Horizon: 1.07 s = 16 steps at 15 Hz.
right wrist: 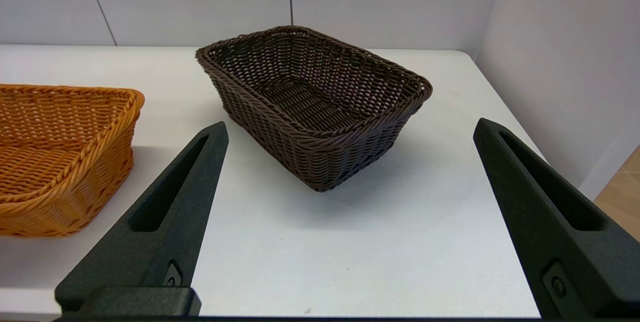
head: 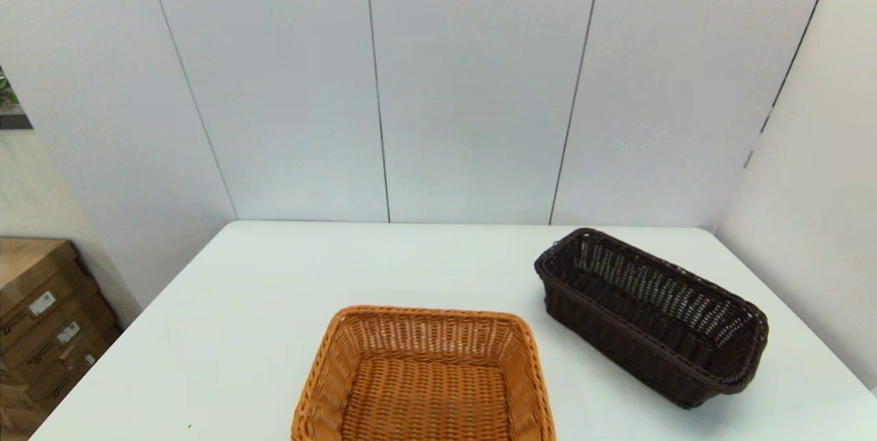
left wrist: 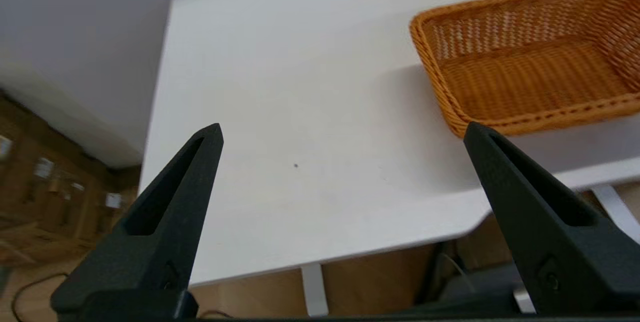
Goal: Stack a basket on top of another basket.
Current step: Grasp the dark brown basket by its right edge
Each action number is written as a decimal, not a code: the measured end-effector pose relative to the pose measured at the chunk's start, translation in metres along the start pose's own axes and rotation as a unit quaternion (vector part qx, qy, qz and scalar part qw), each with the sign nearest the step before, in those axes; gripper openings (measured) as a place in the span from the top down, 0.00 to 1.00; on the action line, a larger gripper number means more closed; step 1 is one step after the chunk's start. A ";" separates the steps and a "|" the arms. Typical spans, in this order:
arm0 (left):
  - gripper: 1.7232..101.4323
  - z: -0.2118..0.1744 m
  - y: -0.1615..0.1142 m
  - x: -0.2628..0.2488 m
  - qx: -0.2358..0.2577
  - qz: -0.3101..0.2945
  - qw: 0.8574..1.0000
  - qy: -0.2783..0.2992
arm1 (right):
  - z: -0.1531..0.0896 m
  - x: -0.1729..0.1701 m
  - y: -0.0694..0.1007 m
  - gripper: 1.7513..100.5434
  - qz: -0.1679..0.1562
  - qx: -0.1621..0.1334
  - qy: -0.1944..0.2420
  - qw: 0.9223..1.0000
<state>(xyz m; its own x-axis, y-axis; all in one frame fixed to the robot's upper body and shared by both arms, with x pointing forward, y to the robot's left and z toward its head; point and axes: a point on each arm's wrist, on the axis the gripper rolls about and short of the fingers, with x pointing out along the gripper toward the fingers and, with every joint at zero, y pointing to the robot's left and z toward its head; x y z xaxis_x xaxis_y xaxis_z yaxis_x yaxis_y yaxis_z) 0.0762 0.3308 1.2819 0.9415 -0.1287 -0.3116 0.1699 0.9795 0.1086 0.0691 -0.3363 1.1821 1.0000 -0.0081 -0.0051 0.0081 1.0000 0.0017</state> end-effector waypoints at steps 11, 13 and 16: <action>0.04 -0.048 -0.006 0.007 -0.001 0.062 0.995 -0.081 | 0.000 0.000 0.000 0.03 0.000 0.000 0.000 1.000; 0.04 -0.055 -0.007 0.008 -0.002 0.060 0.995 -0.085 | 0.000 0.000 0.000 0.03 0.000 0.000 0.000 1.000; 0.04 -0.064 -0.008 0.008 -0.003 0.058 0.994 -0.091 | 0.000 0.000 0.000 0.03 0.000 0.000 0.000 1.000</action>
<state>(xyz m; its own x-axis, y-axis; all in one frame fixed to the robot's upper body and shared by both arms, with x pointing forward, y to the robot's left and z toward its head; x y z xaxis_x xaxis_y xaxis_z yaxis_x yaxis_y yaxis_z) 0.0641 0.3317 1.2185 0.9918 -0.0397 -0.1214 0.0552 0.9903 0.1272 0.0691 -0.3363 1.1821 1.0000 -0.0077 -0.0047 0.0077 1.0000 0.0017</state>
